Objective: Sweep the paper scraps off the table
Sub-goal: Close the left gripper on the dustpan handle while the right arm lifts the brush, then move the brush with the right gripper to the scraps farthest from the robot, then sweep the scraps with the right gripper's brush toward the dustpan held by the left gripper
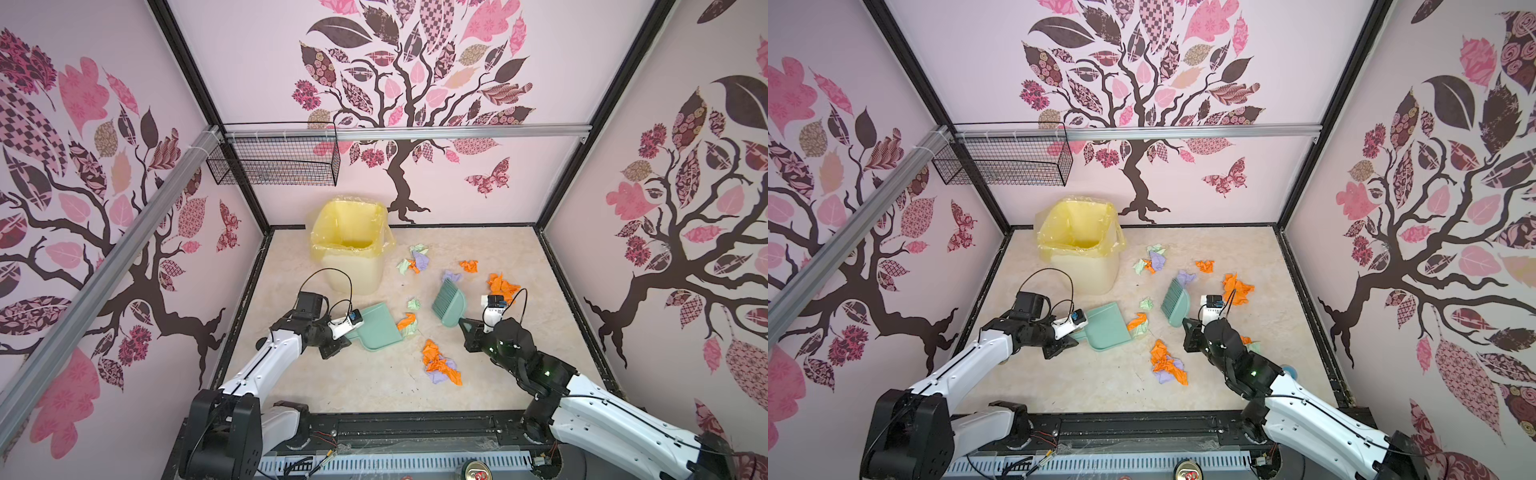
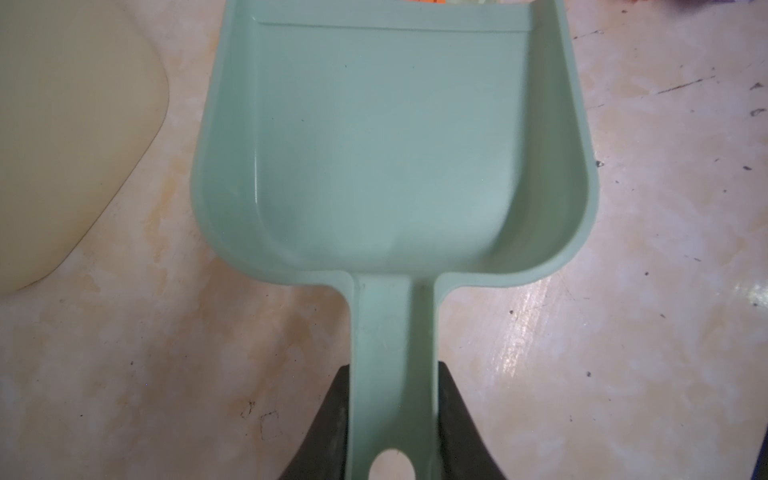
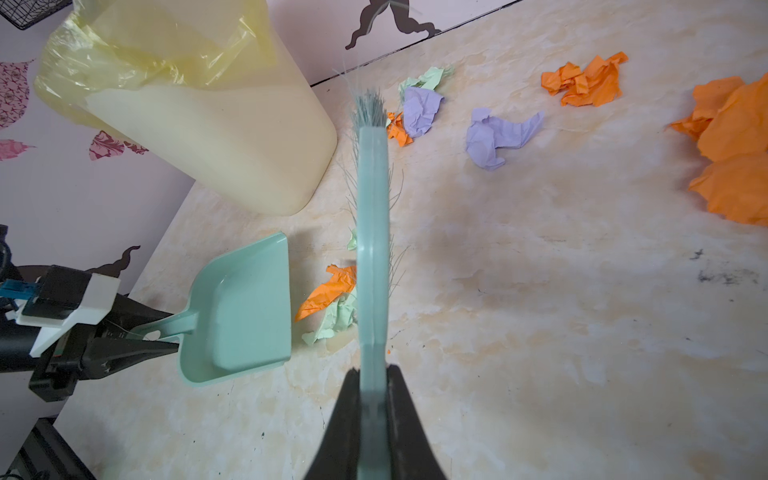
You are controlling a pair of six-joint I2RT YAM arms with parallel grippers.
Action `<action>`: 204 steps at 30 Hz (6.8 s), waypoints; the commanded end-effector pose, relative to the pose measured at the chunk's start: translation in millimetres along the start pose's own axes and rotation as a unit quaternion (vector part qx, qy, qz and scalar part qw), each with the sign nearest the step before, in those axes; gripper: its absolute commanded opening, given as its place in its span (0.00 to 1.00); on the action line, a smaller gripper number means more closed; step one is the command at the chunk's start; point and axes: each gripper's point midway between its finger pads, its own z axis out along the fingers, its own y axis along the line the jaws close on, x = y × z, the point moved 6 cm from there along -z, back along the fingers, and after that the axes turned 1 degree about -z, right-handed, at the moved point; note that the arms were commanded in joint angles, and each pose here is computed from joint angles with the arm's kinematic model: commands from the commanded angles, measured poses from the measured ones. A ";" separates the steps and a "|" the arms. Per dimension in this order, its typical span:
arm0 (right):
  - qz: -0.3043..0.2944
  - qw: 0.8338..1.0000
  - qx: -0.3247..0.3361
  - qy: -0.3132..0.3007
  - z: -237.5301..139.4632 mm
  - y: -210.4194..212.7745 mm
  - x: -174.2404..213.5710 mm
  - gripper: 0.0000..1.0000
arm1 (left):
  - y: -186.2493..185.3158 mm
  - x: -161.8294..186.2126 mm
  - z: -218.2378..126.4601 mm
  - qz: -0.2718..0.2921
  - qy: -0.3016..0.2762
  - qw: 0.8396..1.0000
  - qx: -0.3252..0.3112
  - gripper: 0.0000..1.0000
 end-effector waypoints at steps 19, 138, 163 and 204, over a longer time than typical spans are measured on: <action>-0.414 0.870 0.264 0.036 87.8 49.4 -127.8 0.00 | -6.2 7.0 -8.1 0.038 0.067 0.996 0.040 0.09; -0.808 0.535 0.125 0.216 72.9 61.2 -2.5 0.00 | -30.3 27.2 -1.5 0.012 0.065 0.997 0.050 0.07; -0.412 0.776 0.373 0.299 53.6 55.8 -47.3 0.00 | -4.3 5.7 -7.2 0.008 0.053 0.998 0.033 0.04; -0.226 0.862 0.253 0.378 76.9 71.1 9.3 0.00 | 4.5 2.2 -2.5 0.066 0.058 0.996 0.015 0.00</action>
